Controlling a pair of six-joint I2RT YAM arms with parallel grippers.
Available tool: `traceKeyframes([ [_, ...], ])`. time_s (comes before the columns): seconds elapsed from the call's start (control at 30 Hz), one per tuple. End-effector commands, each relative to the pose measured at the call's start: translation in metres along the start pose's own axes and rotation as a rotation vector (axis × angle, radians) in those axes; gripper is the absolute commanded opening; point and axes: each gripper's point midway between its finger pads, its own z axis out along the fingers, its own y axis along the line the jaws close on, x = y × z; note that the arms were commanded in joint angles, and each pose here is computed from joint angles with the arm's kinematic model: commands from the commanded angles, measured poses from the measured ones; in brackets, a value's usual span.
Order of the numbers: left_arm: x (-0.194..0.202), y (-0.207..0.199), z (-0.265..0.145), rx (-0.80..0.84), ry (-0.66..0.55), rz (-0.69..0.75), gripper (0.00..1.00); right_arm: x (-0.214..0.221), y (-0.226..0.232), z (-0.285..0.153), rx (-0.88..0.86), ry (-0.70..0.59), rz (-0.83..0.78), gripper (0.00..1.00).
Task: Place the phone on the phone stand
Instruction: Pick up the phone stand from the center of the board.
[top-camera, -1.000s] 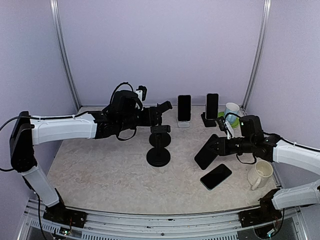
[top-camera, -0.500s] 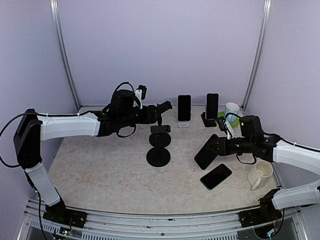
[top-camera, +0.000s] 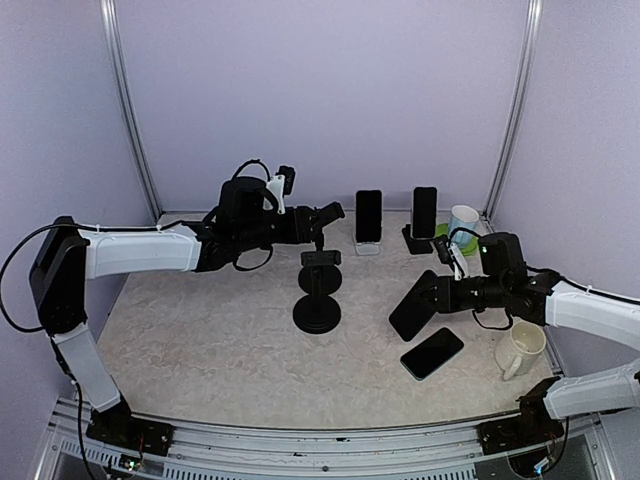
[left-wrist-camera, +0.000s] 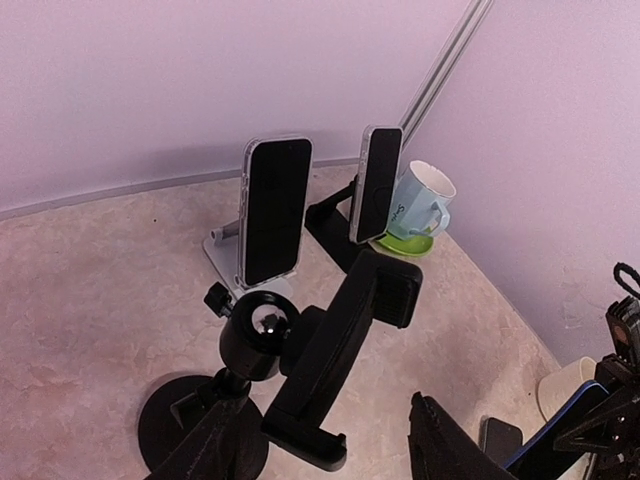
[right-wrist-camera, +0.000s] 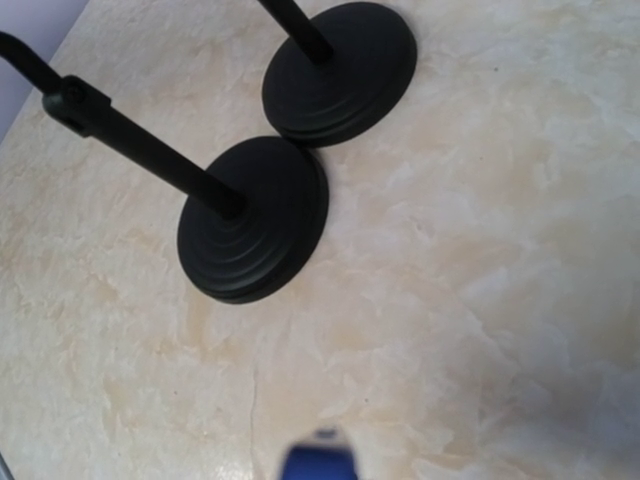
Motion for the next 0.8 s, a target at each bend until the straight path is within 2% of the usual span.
traceKeyframes([
  [0.0, 0.004, 0.0, 0.008, 0.042, 0.006, 0.005, 0.55, -0.014, 0.004, -0.002, -0.025, -0.057, -0.01, 0.0],
  [0.2, 0.008, 0.003, 0.011, 0.037, 0.016, 0.006, 0.54, -0.014, 0.004, -0.003, -0.023, -0.059, -0.011, 0.0],
  [0.3, 0.006, 0.004, 0.011, 0.035, 0.007, 0.007, 0.5, -0.014, 0.004, -0.002, -0.023, -0.058, -0.01, 0.0],
  [0.67, -0.002, 0.004, 0.01, 0.041, -0.013, 0.014, 0.18, -0.012, 0.003, -0.003, -0.021, -0.057, -0.009, 0.0],
  [0.77, -0.006, 0.004, 0.007, 0.036, -0.023, 0.019, 0.17, -0.012, 0.003, -0.002, -0.022, -0.056, -0.009, 0.0],
])
